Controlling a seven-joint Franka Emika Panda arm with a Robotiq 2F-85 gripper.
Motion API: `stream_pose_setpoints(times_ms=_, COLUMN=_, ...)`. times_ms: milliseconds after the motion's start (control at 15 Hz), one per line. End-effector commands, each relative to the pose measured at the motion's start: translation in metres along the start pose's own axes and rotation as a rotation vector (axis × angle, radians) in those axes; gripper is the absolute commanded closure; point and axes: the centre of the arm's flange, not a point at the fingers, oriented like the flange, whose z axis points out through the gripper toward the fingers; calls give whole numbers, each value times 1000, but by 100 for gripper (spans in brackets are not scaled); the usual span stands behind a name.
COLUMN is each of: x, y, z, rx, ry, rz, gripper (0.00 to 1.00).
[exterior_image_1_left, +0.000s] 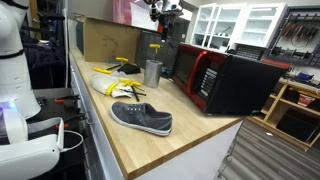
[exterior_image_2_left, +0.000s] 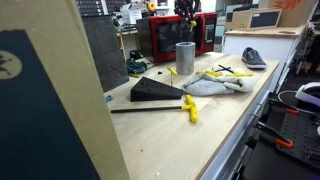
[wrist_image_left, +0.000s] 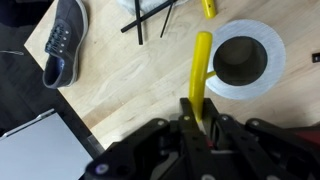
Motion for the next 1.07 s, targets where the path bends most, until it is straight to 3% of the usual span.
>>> stream_pose_setpoints(times_ms=0, x=5, y=-14, z=2, rx=18, ry=-29, rz=4, gripper=96)
stream_pose_setpoints(times_ms=667, x=16, y=-39, z=66, rx=-25, ry=-125, rz=5, gripper=96)
stream_pose_setpoints(times_ms=1000, x=13, y=-42, z=64, rx=30, ry=-76, rz=26, gripper=96)
